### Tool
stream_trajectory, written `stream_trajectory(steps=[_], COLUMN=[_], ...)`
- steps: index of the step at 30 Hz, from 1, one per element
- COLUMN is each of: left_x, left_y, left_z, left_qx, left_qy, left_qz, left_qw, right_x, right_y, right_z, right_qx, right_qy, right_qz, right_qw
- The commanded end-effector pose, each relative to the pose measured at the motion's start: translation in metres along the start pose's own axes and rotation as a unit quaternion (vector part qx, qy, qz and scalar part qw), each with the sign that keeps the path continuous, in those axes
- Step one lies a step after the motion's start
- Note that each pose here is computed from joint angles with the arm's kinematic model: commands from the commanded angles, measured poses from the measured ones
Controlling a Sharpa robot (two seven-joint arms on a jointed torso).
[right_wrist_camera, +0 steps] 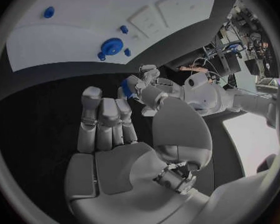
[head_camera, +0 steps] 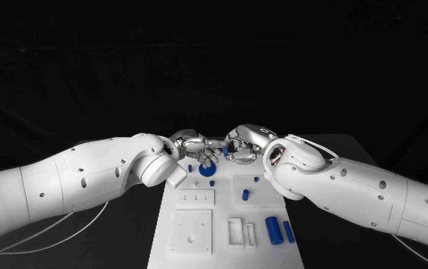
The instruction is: Assemble the parts on the task board
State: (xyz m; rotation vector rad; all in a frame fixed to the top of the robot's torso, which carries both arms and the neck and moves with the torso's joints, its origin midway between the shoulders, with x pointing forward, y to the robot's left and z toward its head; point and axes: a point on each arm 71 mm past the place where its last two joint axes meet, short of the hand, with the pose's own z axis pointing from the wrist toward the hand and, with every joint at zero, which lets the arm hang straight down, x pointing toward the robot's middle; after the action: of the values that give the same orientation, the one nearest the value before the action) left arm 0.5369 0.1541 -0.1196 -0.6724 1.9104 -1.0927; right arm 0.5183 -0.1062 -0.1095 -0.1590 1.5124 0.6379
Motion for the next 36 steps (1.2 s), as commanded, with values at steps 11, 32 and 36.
stream_trajectory(steps=[11,32,36], left_x=[0.0065,0.0102,0.0096], left_y=[-0.001,-0.0027,-0.0025], left_z=[0.0025,0.0043,0.0045], left_qx=[-0.014,-0.013,-0.013], left_qy=[0.021,0.03,0.029], left_qz=[0.024,0.028,0.028], left_qw=[0.999,0.999,0.999], right_x=[0.003,0.012,0.012], right_y=[0.008,0.015,0.016], right_z=[0.0,0.002,0.002], right_qx=[-0.006,-0.012,-0.012], right_qy=[0.009,0.025,0.027], right_qz=[-0.011,-0.017,-0.018], right_qw=[1.0,0.999,0.999])
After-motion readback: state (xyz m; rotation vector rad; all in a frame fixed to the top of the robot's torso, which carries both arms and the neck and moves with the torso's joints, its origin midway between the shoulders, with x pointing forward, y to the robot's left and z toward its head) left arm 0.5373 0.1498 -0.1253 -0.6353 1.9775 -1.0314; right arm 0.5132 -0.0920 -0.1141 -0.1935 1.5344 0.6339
